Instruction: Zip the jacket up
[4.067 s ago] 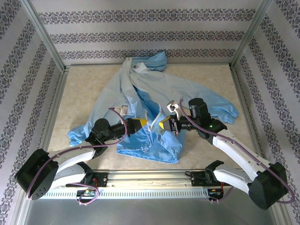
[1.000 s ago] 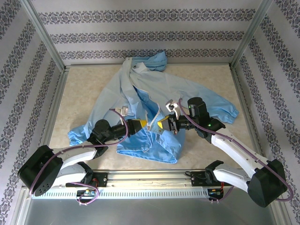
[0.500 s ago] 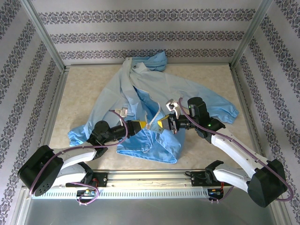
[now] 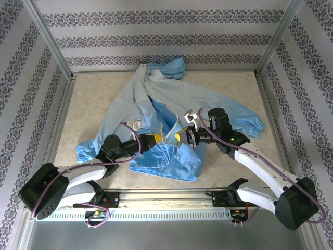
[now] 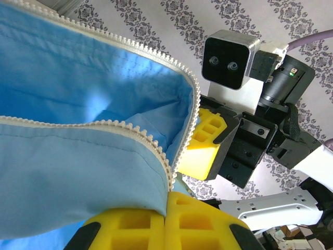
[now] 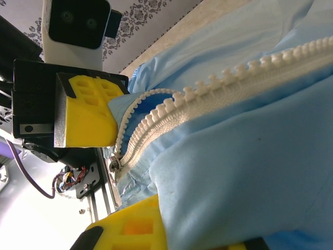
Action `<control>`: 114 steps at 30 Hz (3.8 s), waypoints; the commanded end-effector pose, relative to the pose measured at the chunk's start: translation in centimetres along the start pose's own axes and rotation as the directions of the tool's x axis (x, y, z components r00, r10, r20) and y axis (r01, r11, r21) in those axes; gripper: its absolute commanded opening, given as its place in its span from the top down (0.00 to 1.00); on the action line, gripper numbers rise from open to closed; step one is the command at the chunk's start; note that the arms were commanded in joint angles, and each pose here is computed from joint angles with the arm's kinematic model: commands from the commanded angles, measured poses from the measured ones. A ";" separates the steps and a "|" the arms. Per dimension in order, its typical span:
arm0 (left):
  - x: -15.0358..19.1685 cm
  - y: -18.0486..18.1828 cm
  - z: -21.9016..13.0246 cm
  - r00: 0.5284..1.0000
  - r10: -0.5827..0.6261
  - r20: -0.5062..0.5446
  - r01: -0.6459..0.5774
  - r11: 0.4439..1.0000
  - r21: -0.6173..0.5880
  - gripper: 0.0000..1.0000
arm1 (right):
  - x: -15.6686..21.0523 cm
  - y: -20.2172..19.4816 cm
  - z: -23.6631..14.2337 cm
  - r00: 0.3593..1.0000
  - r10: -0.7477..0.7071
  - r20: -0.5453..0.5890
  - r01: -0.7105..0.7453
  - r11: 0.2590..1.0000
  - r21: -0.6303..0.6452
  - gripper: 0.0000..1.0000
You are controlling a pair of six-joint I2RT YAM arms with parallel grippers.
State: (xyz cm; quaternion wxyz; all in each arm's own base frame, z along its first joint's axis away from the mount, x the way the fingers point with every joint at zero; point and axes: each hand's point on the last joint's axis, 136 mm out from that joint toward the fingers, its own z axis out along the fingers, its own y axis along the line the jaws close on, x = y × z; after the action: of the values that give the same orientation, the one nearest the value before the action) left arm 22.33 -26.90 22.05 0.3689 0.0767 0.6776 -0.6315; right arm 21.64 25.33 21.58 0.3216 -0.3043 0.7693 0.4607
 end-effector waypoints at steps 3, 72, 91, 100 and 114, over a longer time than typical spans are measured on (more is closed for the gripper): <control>0.5 -0.7 -0.3 0.999 0.033 -0.004 -0.033 0.999 0.027 1.00 | -2.5 -0.2 -0.9 0.995 -0.043 0.087 0.039 0.998 0.051 1.00; 5.2 3.0 -1.3 0.893 -0.302 -0.334 0.149 0.898 -0.414 1.00 | 0.6 -5.5 0.8 0.998 0.061 0.000 -0.059 0.970 0.238 0.43; 4.0 3.4 -1.6 0.852 -0.424 -0.306 0.165 0.774 -0.612 1.00 | 2.1 0.2 -0.6 0.985 -0.109 -0.131 0.149 0.926 0.347 0.72; 3.9 3.5 -0.4 0.837 -0.449 -0.314 0.171 0.758 -0.630 1.00 | 5.4 5.1 3.8 0.966 -0.174 -0.192 0.196 0.976 0.101 0.50; 4.2 2.6 0.4 0.831 -0.448 -0.329 0.164 0.764 -0.624 1.00 | 5.9 2.6 6.8 0.958 -0.207 -0.196 0.238 0.960 0.150 0.42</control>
State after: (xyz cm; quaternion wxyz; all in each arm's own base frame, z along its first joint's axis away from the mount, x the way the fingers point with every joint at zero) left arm 21.10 -28.04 16.50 0.0907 -0.0028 0.9045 -0.4168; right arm 16.46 30.80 14.81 0.2991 -0.4002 0.8015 0.3286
